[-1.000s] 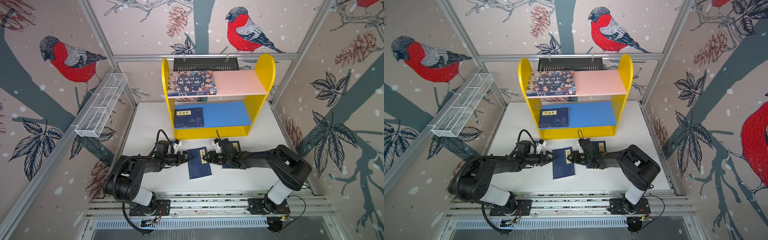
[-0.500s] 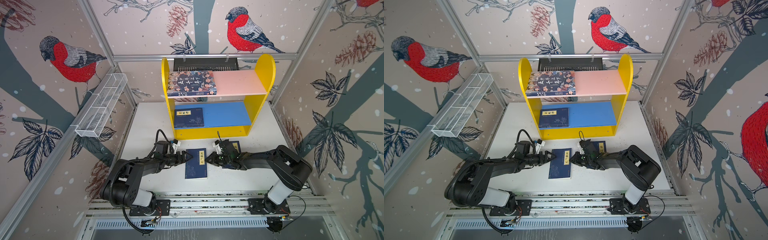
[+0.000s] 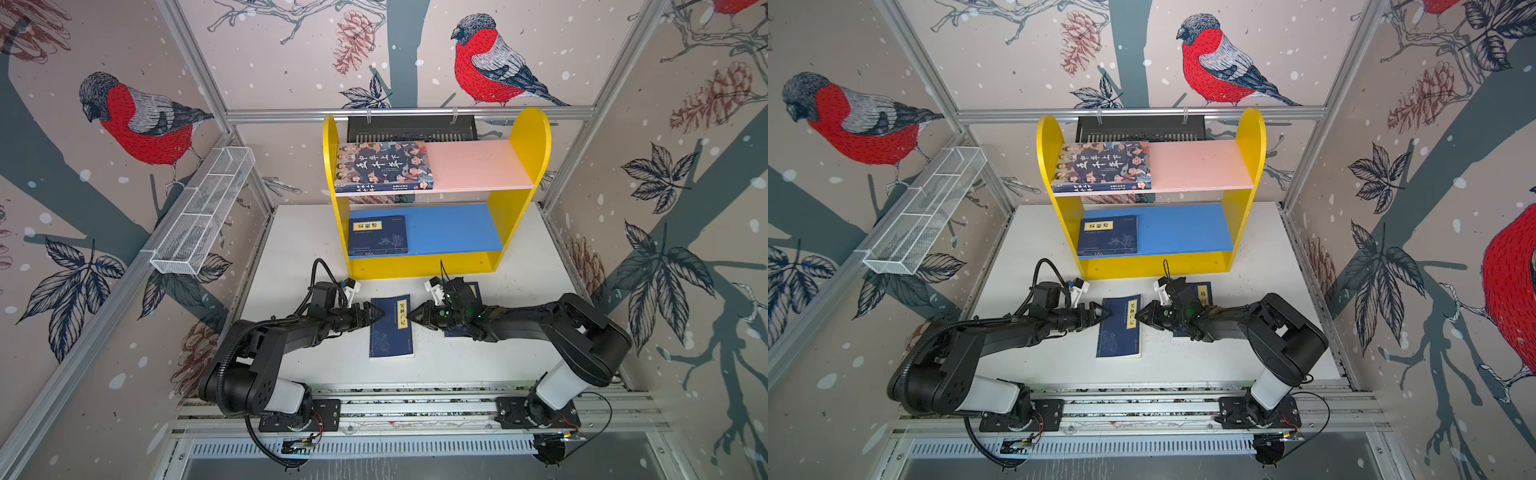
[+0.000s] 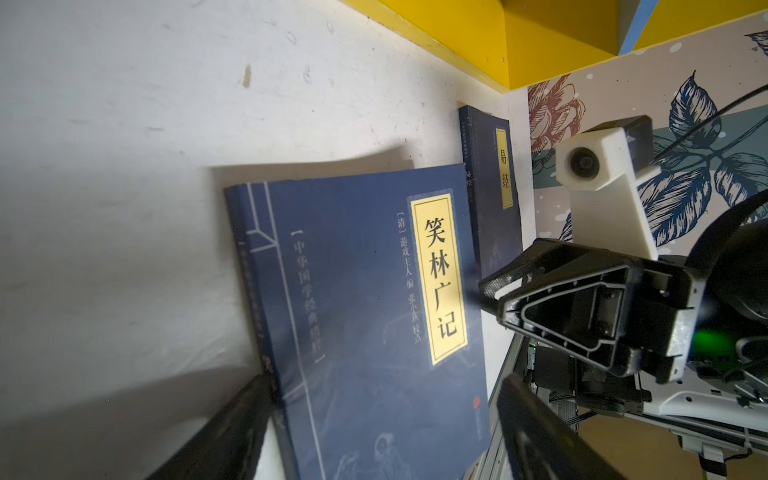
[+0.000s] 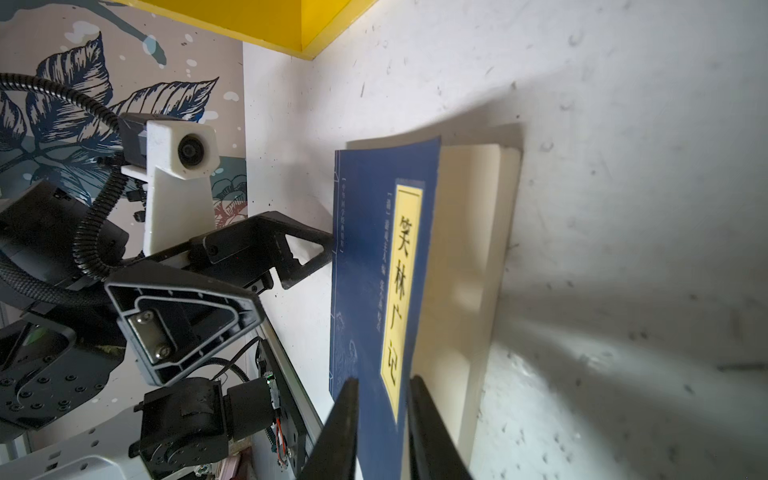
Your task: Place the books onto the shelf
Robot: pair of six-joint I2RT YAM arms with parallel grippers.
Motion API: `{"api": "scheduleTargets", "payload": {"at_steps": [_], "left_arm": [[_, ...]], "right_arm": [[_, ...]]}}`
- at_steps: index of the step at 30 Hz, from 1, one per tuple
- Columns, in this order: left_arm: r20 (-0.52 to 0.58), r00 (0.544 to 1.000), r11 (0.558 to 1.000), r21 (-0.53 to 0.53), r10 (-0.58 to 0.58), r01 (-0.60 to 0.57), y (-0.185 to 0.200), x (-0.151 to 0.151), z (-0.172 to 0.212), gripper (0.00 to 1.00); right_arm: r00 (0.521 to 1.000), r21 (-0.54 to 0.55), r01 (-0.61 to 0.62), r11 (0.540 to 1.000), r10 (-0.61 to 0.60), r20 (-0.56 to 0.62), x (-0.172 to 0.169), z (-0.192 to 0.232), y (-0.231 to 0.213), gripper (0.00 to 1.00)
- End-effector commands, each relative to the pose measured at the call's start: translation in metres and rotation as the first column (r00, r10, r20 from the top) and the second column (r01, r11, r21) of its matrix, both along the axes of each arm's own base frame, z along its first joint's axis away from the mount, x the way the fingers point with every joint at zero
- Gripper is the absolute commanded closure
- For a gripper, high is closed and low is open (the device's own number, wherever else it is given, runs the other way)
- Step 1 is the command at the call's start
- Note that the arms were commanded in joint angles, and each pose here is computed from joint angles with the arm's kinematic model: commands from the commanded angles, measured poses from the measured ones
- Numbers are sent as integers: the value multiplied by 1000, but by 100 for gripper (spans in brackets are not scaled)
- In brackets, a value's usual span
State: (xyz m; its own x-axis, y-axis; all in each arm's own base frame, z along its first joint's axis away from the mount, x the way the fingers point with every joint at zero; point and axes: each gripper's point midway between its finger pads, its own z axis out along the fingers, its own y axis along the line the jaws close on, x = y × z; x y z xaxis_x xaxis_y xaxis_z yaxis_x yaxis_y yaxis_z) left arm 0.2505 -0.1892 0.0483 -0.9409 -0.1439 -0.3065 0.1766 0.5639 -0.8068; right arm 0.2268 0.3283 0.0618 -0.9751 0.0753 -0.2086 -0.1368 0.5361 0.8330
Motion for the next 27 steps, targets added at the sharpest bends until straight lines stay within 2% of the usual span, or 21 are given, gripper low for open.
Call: {"api": "scheduleTargets", "payload": {"at_steps": [1,3,11,14,16,21,27], "left_arm": [[-64,997,998,44,38,-35,7,-6,-13,13],[-57,998,998,50,40,-37,8,-6,-13,13],[-54,998,998,44,40,-38,7,-6,-11,14],[-55,998,998,50,38,-36,8,-7,-10,14],[-54,998,998,57,38,-35,9,-8,-10,15],[-64,998,999,33,20,-18,6,-13,-9,15],[-93,996,1000,1,-2,2,2,-17,-14,16]], "right_arm": [[1000,-11,-17,1000,17,23,-1,5,2,74],[1000,-56,1,998,0,25,2,1,-4,74],[1000,-103,-10,995,8,-20,-7,-18,-10,73],[999,-139,17,990,-22,-31,-8,-26,-19,68],[999,-144,28,989,-34,-39,-10,-27,-22,63],[996,-130,-20,991,8,-91,-19,-32,-16,57],[984,-92,-96,991,81,-157,-31,-38,-8,54]]}}
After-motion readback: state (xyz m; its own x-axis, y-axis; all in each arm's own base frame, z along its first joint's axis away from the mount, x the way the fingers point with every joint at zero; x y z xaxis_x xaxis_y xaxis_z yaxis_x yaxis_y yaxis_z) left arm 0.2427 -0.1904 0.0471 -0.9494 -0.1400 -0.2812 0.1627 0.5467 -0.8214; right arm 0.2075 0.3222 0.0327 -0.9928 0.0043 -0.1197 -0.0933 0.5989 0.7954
